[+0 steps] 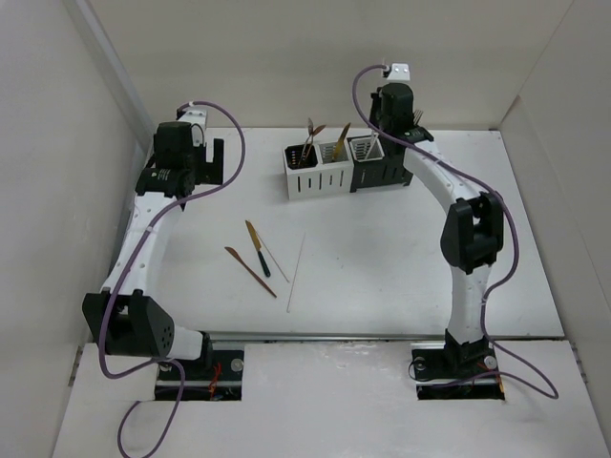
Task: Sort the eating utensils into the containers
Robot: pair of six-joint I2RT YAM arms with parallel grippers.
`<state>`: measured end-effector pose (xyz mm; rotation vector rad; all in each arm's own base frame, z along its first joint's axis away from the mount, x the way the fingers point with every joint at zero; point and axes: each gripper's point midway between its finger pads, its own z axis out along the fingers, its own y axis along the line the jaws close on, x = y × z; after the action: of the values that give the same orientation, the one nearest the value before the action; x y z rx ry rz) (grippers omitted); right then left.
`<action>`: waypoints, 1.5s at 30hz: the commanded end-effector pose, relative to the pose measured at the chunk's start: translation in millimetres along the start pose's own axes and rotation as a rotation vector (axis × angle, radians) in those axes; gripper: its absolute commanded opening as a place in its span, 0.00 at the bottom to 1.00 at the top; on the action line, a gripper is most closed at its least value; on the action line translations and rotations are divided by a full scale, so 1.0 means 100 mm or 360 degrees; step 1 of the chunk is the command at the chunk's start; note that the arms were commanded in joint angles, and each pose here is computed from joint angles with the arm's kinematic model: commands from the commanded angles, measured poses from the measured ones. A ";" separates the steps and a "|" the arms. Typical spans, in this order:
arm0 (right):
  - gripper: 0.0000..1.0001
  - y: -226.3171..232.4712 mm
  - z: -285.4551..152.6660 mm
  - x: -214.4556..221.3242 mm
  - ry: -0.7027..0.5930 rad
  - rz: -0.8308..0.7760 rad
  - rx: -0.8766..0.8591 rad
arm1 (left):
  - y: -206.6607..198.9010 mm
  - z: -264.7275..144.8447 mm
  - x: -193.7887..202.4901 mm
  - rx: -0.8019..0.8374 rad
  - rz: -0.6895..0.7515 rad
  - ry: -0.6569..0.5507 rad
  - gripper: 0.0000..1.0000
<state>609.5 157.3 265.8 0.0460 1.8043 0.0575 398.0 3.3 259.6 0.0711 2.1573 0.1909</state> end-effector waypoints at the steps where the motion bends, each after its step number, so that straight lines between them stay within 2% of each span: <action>1: 0.00 0.07 0.01 -0.32 -0.0185 0.0147 -0.0065 | 0.09 -0.08 -0.19 -0.0055 -0.0047 -0.0069 1.00; 3: 0.00 0.09 0.01 -0.18 -0.0146 0.0223 -0.0080 | 0.15 -0.09 -0.22 -0.0082 -0.0057 -0.0080 1.00; 4: 0.00 0.10 0.04 0.07 -0.0086 0.0231 -0.0094 | 0.16 -0.10 -0.22 -0.0097 -0.0058 -0.0078 1.00; 8: 0.00 0.15 0.02 0.54 0.0035 0.0261 -0.0121 | 0.16 -0.10 -0.22 -0.0097 -0.0058 -0.0078 1.00; 9: 0.05 0.18 0.01 0.59 0.0057 0.0271 -0.0151 | 0.16 -0.10 -0.22 -0.0097 -0.0058 -0.0078 1.00; 11: 0.30 0.26 -0.05 0.77 0.0135 0.0259 -0.0243 | 0.17 -0.11 -0.26 -0.0098 -0.0060 -0.0093 1.00; 13: 0.51 0.23 -0.19 0.65 0.0110 0.0265 -0.0249 | 0.17 -0.11 -0.28 -0.0099 -0.0063 -0.0107 1.00; 15: 0.57 0.20 -0.31 0.59 0.0098 0.0268 -0.0252 | 0.15 -0.11 -0.28 -0.0082 -0.0063 -0.0108 1.00; 16: 0.58 0.20 -0.47 0.35 0.0038 0.0260 -0.0283 | 0.15 -0.11 -0.28 -0.0082 -0.0063 -0.0109 1.00; 20: 0.58 -0.03 -0.84 -0.10 -0.0007 0.0263 -0.0237 | 0.15 -0.11 -0.30 -0.0083 -0.0065 -0.0123 1.00; 25: 0.58 -0.80 -0.80 -0.01 0.0293 0.0241 0.0026 | 0.11 -0.10 -0.28 -0.0047 -0.0064 -0.0126 1.00; 26: 0.60 -0.95 -0.75 0.31 0.0478 0.0210 0.0092 | 0.09 -0.10 -0.28 -0.0032 -0.0063 -0.0127 0.97; 27: 0.70 -1.04 -0.72 0.39 0.0538 0.0192 0.0106 | 0.09 -0.10 -0.28 -0.0032 -0.0063 -0.0127 0.95; 29: 0.77 -1.19 -0.66 0.46 0.0643 0.0205 0.0077 | -0.01 -0.22 -0.43 0.0095 -0.0029 -0.0217 0.93; 30: 0.80 -1.25 -0.56 0.62 0.0712 0.0186 0.0080 | -0.03 -0.30 -0.55 0.0137 0.0045 -0.0317 0.93; 32: 0.80 -1.29 -0.47 0.62 0.0712 0.0180 0.0033 | -0.21 -0.36 -0.64 0.0316 0.0155 -0.0408 1.00; 33: 0.80 -1.35 -0.42 0.73 0.0748 0.0180 0.0035 | -0.28 -0.38 -0.65 0.0382 0.0207 -0.0425 1.00; 36: 0.80 -1.28 -0.31 0.64 0.0662 0.0148 -0.0099 | -0.38 -0.49 -0.95 0.0464 0.0184 -0.0551 1.00; 40: 0.76 -1.12 -0.26 0.70 0.0643 0.0153 -0.0309 | -0.60 -0.45 -1.05 0.0682 0.0301 -0.0529 1.00; 45: 0.68 -1.09 -0.16 0.89 0.0630 0.0187 -0.0334 | -0.78 -0.24 -0.73 0.0825 0.0287 -0.0331 1.00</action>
<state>565.2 40.5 151.9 0.0516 2.2817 0.2956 427.4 -69.5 333.1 0.4849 1.9075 -0.1674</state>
